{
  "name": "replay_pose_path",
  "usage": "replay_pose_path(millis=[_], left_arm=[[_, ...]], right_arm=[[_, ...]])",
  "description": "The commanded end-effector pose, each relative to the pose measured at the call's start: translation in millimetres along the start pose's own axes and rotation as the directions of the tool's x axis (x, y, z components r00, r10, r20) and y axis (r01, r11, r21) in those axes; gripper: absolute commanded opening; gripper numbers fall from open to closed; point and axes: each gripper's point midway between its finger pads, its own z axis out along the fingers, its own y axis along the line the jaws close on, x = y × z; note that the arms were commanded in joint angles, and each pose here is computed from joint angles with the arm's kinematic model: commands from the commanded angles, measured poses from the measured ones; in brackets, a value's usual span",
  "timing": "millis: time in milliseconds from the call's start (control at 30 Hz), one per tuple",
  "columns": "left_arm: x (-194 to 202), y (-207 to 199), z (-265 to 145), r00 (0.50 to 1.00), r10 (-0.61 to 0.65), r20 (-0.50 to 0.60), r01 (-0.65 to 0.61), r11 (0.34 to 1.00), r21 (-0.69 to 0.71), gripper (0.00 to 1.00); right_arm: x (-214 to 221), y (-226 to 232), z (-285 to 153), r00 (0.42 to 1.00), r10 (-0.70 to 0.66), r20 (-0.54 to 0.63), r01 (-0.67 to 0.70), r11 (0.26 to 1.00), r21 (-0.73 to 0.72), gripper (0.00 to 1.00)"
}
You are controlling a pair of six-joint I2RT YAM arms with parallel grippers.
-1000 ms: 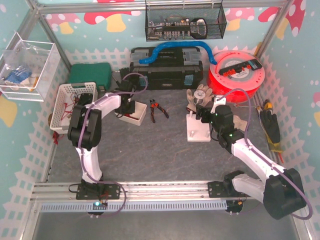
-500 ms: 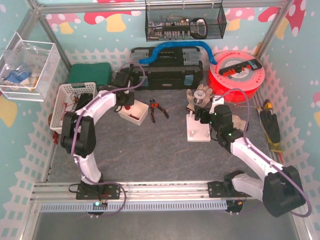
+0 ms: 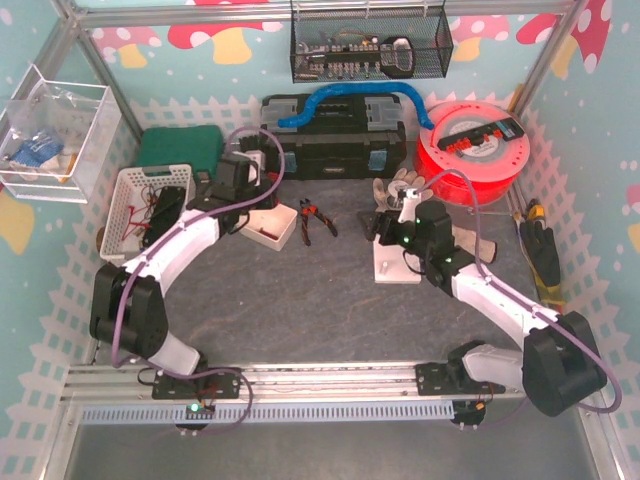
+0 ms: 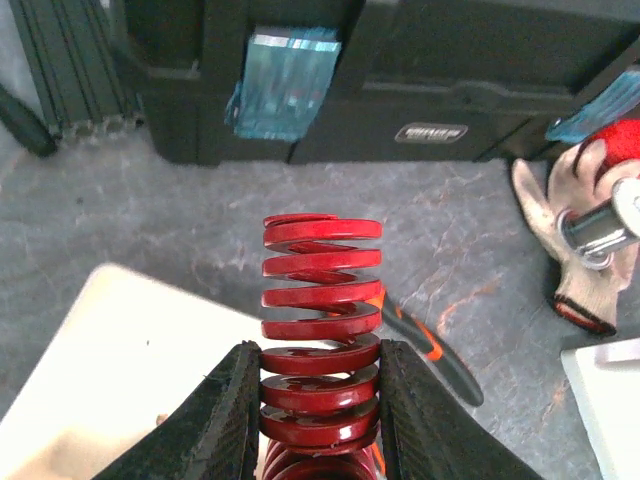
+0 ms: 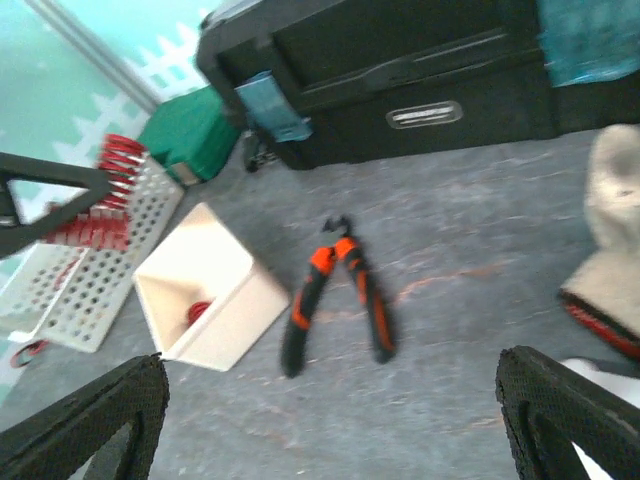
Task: Install the large spring
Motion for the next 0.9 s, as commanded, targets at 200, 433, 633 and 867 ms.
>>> replay_pose_path(millis=[200,433,633,867], left_arm=[[51.4,43.5,23.4,0.986,-0.109,-0.129,0.102,0.993,-0.066,0.0],[65.9,49.4,52.5,0.971,-0.128,-0.203,0.114,0.99,-0.08,0.0],[86.3,63.2,71.7,0.958,-0.127,-0.256,0.096,0.987,-0.128,0.03],[94.3,70.8,82.5,0.949,-0.127,-0.288,0.083,0.983,-0.162,0.07]], right_arm=[[-1.4,31.8,-2.5,0.999,0.021,0.027,-0.019,0.998,-0.058,0.89],[-5.8,27.3,-10.2,0.998,-0.021,0.054,0.022,1.0,-0.02,0.9],[-6.4,22.3,-12.1,0.996,-0.062,0.058,0.062,0.998,0.012,0.91],[-6.9,21.3,-12.3,0.995,-0.08,0.06,0.079,0.997,0.019,0.91]])
